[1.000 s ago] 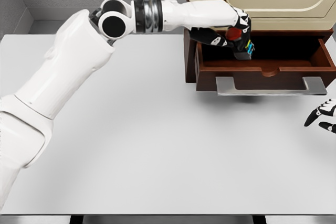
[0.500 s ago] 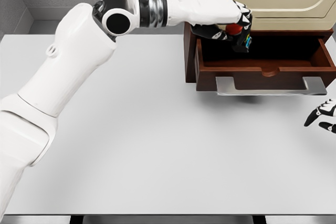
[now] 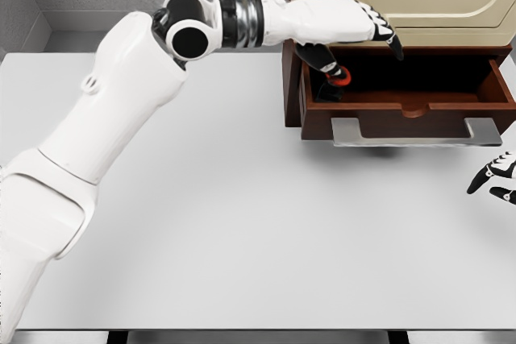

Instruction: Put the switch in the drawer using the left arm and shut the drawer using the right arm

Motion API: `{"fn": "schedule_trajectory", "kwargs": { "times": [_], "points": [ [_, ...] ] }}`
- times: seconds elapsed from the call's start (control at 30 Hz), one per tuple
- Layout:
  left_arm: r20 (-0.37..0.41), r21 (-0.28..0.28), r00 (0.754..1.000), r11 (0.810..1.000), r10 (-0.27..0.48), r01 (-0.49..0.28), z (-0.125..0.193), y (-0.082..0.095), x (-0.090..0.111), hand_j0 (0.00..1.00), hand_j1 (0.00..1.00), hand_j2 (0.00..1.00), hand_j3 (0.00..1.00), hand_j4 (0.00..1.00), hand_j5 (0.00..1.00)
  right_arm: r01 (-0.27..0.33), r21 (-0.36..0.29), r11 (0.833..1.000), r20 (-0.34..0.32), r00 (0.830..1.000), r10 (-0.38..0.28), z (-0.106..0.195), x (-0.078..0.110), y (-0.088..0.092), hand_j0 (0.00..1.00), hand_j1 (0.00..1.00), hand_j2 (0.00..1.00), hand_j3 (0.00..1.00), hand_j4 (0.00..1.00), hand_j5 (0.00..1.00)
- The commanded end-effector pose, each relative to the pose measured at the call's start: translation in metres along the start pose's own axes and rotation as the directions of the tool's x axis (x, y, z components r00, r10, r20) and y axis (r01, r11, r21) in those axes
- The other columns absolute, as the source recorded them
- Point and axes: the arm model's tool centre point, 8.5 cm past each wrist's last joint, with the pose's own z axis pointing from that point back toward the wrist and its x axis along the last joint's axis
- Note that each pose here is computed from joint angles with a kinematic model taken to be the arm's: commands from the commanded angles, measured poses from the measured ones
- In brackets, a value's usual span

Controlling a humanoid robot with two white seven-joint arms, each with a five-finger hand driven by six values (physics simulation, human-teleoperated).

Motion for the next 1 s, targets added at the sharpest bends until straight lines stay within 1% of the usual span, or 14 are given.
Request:
{"fn": "schedule_trajectory", "kwargs": {
  "times": [0.0, 0.23, 0.4, 0.5, 0.53, 0.57, 0.63, 0.67, 0.7, 0.73, 0.87, 0.9, 0.93, 0.97],
  "points": [
    [0.019, -0.014, 1.000, 1.000, -0.010, 0.010, -0.013, -0.002, 0.008, 0.81, 0.81, 0.81, 0.81, 0.81, 0.81, 0.005, -0.004, 1.000, 0.002, 1.000, -0.005, 0.000, 0.000, -0.001, 0.51, 0.51, 0.51, 0.51, 0.51, 0.51],
    [0.038, -0.018, 0.999, 0.999, -0.033, 0.034, -0.017, 0.001, 0.016, 0.83, 0.83, 0.83, 0.83, 0.83, 0.83, 0.004, -0.005, 1.000, 0.003, 1.000, -0.004, 0.000, 0.000, -0.001, 0.51, 0.51, 0.51, 0.51, 0.51, 0.51],
    [0.130, 0.183, 0.982, 0.970, 0.135, -0.158, 0.074, 0.040, 0.002, 1.00, 1.00, 1.00, 1.00, 1.00, 1.00, 0.010, 0.002, 1.000, 0.008, 1.000, -0.010, -0.003, 0.001, 0.001, 0.51, 0.51, 0.51, 0.51, 0.51, 0.51],
    [0.148, 0.172, 0.950, 0.939, 0.273, -0.297, 0.111, 0.029, -0.013, 1.00, 1.00, 1.00, 1.00, 1.00, 1.00, 0.010, 0.002, 1.000, 0.008, 1.000, -0.010, -0.003, 0.001, 0.001, 0.51, 0.51, 0.51, 0.51, 0.51, 0.51],
    [0.165, 0.158, 0.917, 0.908, 0.363, -0.388, 0.122, 0.014, -0.017, 1.00, 1.00, 1.00, 1.00, 1.00, 1.00, 0.010, 0.002, 1.000, 0.008, 1.000, -0.010, -0.003, 0.001, 0.001, 0.51, 0.51, 0.51, 0.51, 0.51, 0.51],
    [0.179, 0.106, 0.888, 0.889, 0.424, -0.446, 0.128, -0.001, -0.012, 1.00, 1.00, 1.00, 1.00, 1.00, 1.00, 0.010, 0.002, 1.000, 0.008, 1.000, -0.010, -0.003, 0.001, 0.001, 0.51, 0.51, 0.51, 0.51, 0.51, 0.51],
    [0.245, -0.008, 0.862, 0.890, 0.445, -0.457, 0.141, -0.016, 0.027, 1.00, 1.00, 1.00, 1.00, 1.00, 1.00, 0.009, 0.002, 1.000, 0.009, 1.000, -0.009, -0.003, 0.001, 0.001, 0.51, 0.51, 0.51, 0.51, 0.51, 0.51],
    [0.290, -0.027, 0.825, 0.866, 0.485, -0.500, 0.134, -0.020, 0.038, 1.00, 1.00, 1.00, 1.00, 1.00, 1.00, 0.009, 0.002, 1.000, 0.009, 1.000, -0.009, -0.003, 0.001, 0.001, 0.51, 0.51, 0.51, 0.51, 0.51, 0.51],
    [0.292, -0.022, 0.779, 0.818, 0.555, -0.574, 0.133, -0.022, 0.036, 1.00, 1.00, 1.00, 1.00, 1.00, 1.00, 0.010, 0.002, 1.000, 0.008, 1.000, -0.010, -0.003, 0.001, 0.001, 0.51, 0.51, 0.51, 0.51, 0.51, 0.51],
    [0.187, -0.045, 0.736, 0.754, 0.651, -0.656, 0.128, -0.029, 0.030, 1.00, 1.00, 1.00, 1.00, 1.00, 1.00, 0.009, 0.002, 1.000, 0.009, 1.000, -0.009, -0.003, 0.001, 0.001, 0.51, 0.51, 0.51, 0.51, 0.51, 0.51],
    [0.042, -0.049, 0.679, 0.680, 0.733, -0.731, 0.128, -0.037, 0.018, 1.00, 1.00, 1.00, 1.00, 1.00, 1.00, 0.011, 0.001, 1.000, 0.009, 1.000, -0.011, -0.003, 0.001, 0.001, 0.51, 0.51, 0.51, 0.51, 0.51, 0.51],
    [0.023, -0.046, 0.655, 0.656, 0.755, -0.754, 0.127, -0.038, 0.016, 1.00, 1.00, 1.00, 1.00, 1.00, 1.00, 0.011, 0.001, 1.000, 0.009, 1.000, -0.011, -0.003, 0.001, 0.001, 0.51, 0.51, 0.51, 0.51, 0.51, 0.51],
    [0.010, -0.036, 0.604, 0.603, 0.797, -0.797, 0.128, -0.039, 0.014, 1.00, 1.00, 1.00, 1.00, 1.00, 1.00, 0.011, 0.001, 1.000, 0.009, 1.000, -0.011, -0.003, 0.001, 0.001, 0.51, 0.51, 0.51, 0.51, 0.51, 0.51],
    [0.006, -0.035, 0.598, 0.598, 0.802, -0.801, 0.128, -0.039, 0.013, 1.00, 1.00, 1.00, 1.00, 1.00, 1.00, 0.010, 0.003, 1.000, 0.009, 1.000, -0.011, -0.003, 0.001, 0.002, 0.51, 0.51, 0.51, 0.51, 0.51, 0.51]
  ]
}}
